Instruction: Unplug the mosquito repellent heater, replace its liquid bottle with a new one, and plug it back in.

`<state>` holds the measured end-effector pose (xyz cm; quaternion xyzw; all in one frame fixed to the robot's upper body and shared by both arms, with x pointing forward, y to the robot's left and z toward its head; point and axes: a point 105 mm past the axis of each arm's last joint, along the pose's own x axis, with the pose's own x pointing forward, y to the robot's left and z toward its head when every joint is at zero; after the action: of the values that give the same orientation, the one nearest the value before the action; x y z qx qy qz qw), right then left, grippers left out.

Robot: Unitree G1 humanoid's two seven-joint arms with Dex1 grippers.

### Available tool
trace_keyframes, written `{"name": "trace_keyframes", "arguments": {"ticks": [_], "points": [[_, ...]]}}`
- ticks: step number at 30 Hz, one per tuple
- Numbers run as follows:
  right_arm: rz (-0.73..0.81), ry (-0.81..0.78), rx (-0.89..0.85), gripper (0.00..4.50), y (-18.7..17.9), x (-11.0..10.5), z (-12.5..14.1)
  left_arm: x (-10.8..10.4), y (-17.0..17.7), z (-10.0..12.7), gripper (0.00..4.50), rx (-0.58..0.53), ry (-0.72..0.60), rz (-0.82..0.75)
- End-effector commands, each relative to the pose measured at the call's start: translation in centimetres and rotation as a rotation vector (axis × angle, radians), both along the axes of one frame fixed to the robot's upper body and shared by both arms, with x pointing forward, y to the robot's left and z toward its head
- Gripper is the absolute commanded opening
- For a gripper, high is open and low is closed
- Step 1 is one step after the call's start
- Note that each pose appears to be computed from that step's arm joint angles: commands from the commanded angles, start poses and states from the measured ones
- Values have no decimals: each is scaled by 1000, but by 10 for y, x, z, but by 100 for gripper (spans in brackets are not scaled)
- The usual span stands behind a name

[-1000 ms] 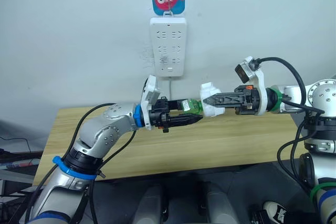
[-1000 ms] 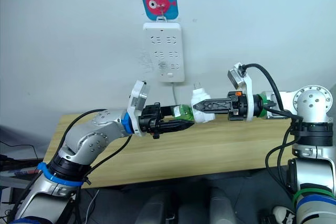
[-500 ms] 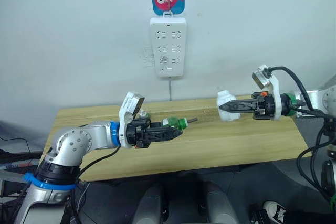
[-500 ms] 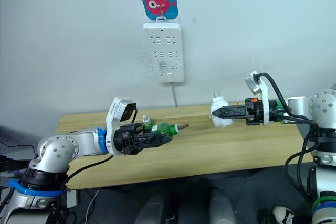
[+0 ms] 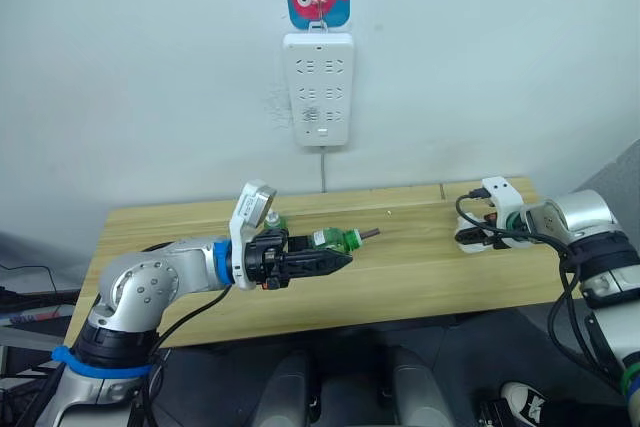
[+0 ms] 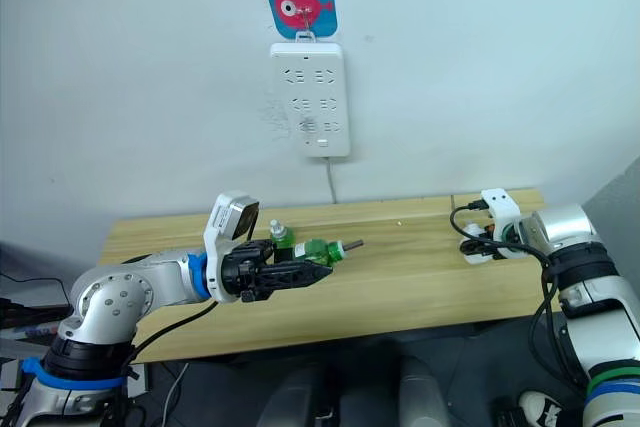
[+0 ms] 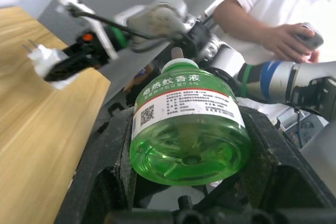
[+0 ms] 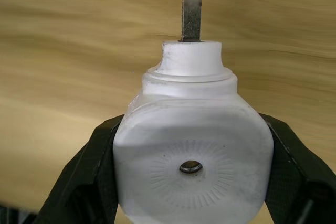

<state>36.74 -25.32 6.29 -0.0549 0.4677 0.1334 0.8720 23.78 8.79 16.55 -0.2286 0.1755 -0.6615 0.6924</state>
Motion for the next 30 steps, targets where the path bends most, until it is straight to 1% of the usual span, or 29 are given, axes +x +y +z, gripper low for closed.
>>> {"name": "trace_keyframes", "arguments": {"ticks": [1,5,11,15,17,20,22,26,27,30], "points": [[-49,8,-53,300,-13,6,-3,-5,0,6,227,-2,-48,10],[-103,30,-19,300,-13,9,-12,-6,1,7,227,-4,-49,27],[-102,14,-36,300,-15,14,-17,-7,3,2,227,11,-48,43],[-102,22,-41,300,-14,15,-19,1,1,7,227,0,-85,84],[-102,22,-36,375,-12,15,-20,4,0,10,227,-8,-96,89],[-94,18,-16,448,-9,17,-18,5,-1,11,227,-12,-100,88],[-93,4,-24,448,-12,19,-13,7,0,11,227,-12,-100,90],[-88,-12,-21,448,-19,19,8,10,0,5,227,-18,-103,118],[-91,-17,-20,448,-20,19,14,12,-1,5,227,-26,-108,130],[-75,-57,29,448,-14,16,45,21,-4,8,227,-56,-146,191]]}}
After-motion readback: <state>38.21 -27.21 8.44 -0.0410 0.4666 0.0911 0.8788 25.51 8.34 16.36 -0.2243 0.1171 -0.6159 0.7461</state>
